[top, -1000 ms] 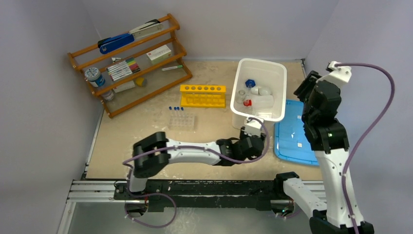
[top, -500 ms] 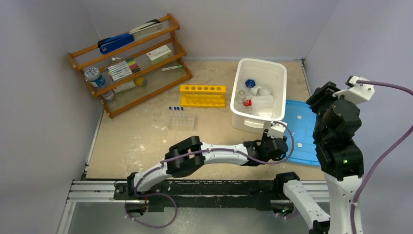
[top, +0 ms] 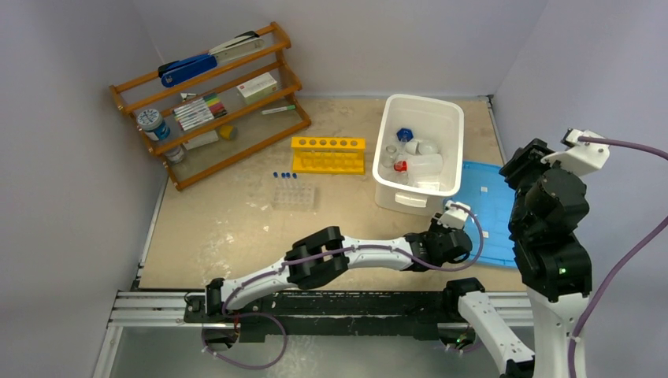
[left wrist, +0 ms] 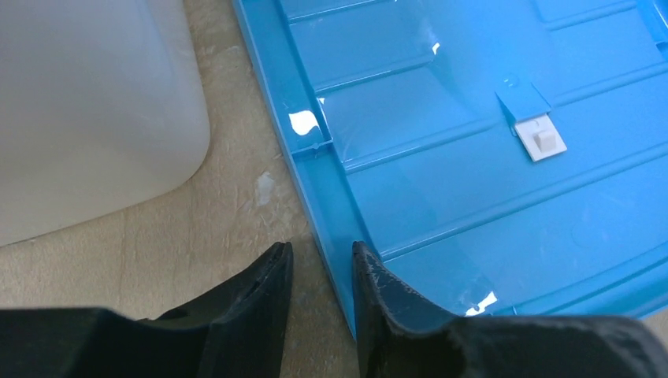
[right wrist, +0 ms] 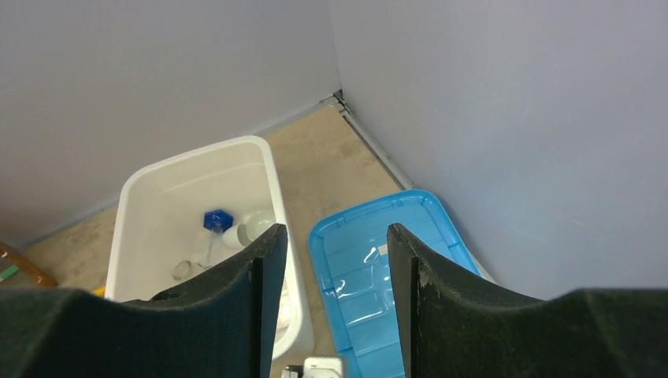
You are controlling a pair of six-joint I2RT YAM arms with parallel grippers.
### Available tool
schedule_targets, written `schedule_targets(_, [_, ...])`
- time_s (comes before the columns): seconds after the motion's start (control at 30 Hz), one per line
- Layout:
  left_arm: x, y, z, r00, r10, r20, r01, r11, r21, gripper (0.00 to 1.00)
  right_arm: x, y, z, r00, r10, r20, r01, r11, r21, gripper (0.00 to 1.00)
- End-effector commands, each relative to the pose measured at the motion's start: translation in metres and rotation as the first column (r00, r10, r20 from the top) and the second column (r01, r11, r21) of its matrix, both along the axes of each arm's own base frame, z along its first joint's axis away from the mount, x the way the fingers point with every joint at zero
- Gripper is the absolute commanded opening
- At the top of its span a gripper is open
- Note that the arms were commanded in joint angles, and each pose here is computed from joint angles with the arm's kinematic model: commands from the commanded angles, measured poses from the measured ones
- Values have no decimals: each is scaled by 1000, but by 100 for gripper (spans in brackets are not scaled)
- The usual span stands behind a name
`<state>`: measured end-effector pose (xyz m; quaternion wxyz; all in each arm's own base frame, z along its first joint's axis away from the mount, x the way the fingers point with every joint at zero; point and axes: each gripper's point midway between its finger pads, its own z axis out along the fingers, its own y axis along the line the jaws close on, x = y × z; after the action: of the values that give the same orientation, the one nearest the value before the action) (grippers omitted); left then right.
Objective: Organize the chemistry lab equipment
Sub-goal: Pick up the storage box lid at the center of the board.
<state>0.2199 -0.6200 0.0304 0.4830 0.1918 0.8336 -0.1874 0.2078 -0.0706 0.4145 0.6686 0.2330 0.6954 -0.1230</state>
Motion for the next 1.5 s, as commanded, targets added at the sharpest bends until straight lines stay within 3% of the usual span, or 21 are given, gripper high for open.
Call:
schedule_targets(0.0, [3, -2, -5, 1000, -3, 19, 3, 1000, 24, 27, -4, -6, 9, 999, -30, 32, 31, 999, -21, 52])
schedule_targets(0.2, [6, 3, 17, 998, 3, 65, -3, 1000, -4, 0, 1, -6, 1, 999, -32, 14, 32, 999, -24, 52])
schedule_targets(0.7, [-21, -2, 109, 985, -67, 158, 84, 991, -103, 0, -3, -7, -1, 999, -37, 15, 37, 999, -26, 52])
schedule_targets(1.47, [-30, 15, 195, 973, -35, 226, 87, 971, -222, 0, -11, -9, -4, 999, -43, 18, 43, 999, -22, 52])
